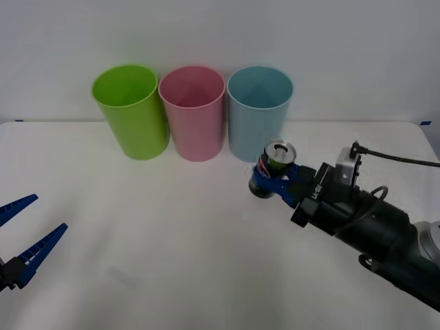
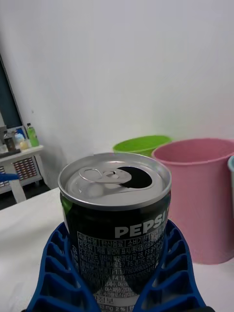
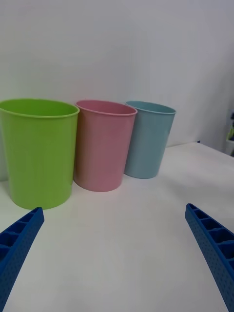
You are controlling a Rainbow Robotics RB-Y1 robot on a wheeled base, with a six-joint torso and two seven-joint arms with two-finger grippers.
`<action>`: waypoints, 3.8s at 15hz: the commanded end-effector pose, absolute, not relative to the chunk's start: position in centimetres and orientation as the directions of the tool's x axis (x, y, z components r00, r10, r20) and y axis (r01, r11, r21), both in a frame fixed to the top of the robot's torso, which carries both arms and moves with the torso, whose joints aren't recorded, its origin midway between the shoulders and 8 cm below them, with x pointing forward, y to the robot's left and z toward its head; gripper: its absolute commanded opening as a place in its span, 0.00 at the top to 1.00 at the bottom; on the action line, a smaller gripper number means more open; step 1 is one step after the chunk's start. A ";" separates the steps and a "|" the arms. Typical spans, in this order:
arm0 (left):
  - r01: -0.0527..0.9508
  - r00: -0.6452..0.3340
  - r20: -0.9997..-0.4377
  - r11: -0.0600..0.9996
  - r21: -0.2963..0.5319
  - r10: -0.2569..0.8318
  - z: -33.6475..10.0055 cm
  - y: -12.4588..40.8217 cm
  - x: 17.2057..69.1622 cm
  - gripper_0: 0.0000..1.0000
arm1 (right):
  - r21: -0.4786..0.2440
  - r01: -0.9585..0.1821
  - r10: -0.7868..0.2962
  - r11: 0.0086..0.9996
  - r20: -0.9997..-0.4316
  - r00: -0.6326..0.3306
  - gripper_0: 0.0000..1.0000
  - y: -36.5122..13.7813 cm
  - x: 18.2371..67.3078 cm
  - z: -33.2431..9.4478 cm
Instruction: Grasp the object on the table and drop it into the matching bin: aluminum can to the light blue bin, PET bottle to the pink bin.
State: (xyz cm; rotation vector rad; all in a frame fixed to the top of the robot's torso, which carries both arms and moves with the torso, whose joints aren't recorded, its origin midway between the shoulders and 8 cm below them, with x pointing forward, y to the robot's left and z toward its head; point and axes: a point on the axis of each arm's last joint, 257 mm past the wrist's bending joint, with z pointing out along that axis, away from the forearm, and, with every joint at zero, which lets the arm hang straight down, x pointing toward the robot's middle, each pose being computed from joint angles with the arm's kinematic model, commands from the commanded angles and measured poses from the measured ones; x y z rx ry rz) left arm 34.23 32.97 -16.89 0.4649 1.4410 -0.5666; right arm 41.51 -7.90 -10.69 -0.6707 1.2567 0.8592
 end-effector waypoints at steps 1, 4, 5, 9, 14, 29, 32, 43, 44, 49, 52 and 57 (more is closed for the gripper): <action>0.618 0.041 -0.996 0.785 -0.039 -0.082 -16.9 33.0 34.2 0.00 | -0.007 -0.824 0.180 0.566 -0.975 0.132 1.00 -9.1 43.7 -7.9; 0.618 0.041 -0.996 0.785 -0.039 -0.082 -16.9 33.0 34.2 0.00 | -0.058 -0.786 0.157 0.615 -0.968 0.194 1.00 -10.2 46.5 -4.6; 0.618 0.041 -0.996 0.785 -0.039 -0.082 -16.9 33.0 34.2 0.00 | -0.065 -0.774 0.156 0.630 -0.966 0.208 1.00 -10.5 47.2 -3.6; 0.618 0.041 -0.996 0.785 -0.039 -0.082 -16.9 33.0 34.2 0.00 | -0.079 -0.751 0.151 0.656 -0.961 0.232 1.00 -11.1 51.2 -0.9; 0.618 0.041 -0.996 0.785 -0.039 -0.082 -16.9 33.0 34.2 0.00 | -0.080 -0.721 0.131 0.689 -0.964 0.233 1.00 -11.0 57.4 0.9; 0.618 0.041 -0.996 0.785 -0.039 -0.082 -16.9 33.0 34.2 0.00 | -0.060 -0.611 0.081 0.789 -0.976 0.201 1.00 -8.3 66.2 0.3; 0.618 0.041 -0.996 0.785 -0.039 -0.082 -16.9 33.0 34.2 0.00 | -0.063 -0.611 0.079 0.789 -0.976 0.202 1.00 -8.3 66.2 0.2; 0.618 0.041 -0.996 0.785 -0.039 -0.082 -16.9 33.0 34.2 0.00 | -0.100 -0.620 0.057 0.778 -0.972 0.228 0.00 -8.8 64.7 -0.2; 0.618 0.041 -0.996 0.785 -0.039 -0.082 -16.9 33.0 34.2 0.00 | -0.108 -0.621 0.053 0.777 -0.971 0.235 0.00 -9.0 64.1 -0.4; 0.618 0.041 -0.996 0.785 -0.039 -0.082 -16.9 33.0 34.2 0.00 | -0.136 -0.638 0.039 0.758 -0.967 0.253 0.00 -10.7 60.1 -2.0; 0.618 0.041 -0.996 0.785 -0.039 -0.082 -16.9 33.0 34.2 0.00 | -0.150 -0.659 0.028 0.737 -0.967 0.252 0.00 -11.7 56.8 -3.5; 0.618 0.041 -0.996 0.785 -0.039 -0.082 -16.9 33.0 34.2 0.00 | -0.157 -0.702 0.011 0.695 -0.973 0.229 0.00 -12.6 51.3 -6.0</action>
